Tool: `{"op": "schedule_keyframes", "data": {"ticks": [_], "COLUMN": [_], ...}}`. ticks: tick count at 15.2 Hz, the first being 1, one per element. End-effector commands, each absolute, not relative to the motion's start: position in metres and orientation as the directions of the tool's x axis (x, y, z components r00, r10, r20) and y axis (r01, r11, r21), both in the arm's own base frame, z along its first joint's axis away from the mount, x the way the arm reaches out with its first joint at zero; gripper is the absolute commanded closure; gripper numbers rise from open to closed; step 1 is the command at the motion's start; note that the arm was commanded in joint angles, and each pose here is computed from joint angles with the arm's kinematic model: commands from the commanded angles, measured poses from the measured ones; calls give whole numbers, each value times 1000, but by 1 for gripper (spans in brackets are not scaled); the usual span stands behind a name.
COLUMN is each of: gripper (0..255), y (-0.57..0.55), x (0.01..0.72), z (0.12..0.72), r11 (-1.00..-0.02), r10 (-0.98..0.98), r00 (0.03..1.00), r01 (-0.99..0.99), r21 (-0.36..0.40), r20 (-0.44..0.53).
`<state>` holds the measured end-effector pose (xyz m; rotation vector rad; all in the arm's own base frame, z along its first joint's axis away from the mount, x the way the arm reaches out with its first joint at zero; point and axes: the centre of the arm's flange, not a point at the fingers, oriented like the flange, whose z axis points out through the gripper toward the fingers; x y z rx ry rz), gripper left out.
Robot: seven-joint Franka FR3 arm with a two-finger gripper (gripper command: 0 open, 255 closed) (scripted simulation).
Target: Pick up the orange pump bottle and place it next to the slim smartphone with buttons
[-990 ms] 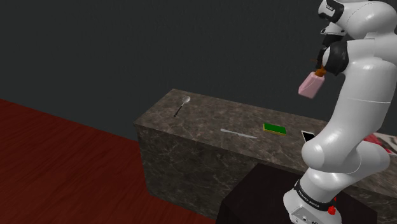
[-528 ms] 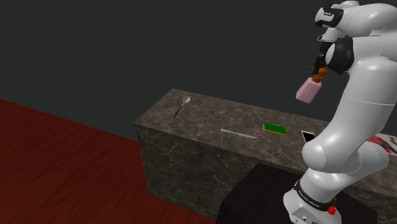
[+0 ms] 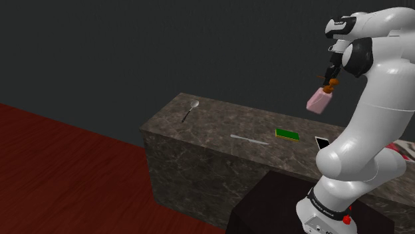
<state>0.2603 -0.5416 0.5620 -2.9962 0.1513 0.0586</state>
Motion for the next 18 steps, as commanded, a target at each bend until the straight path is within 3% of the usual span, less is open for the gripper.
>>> {"op": "schedule_keyframes", "data": {"ticks": [1, 18], "gripper": [255, 255], "y": [-540, -540], "x": [260, 260], "z": [553, 463], "r11": [-985, -985], "r10": [-97, -97], "r00": [994, 994], "r01": [-103, -103], "r21": [-138, -138], "r20": [-46, -46]}}
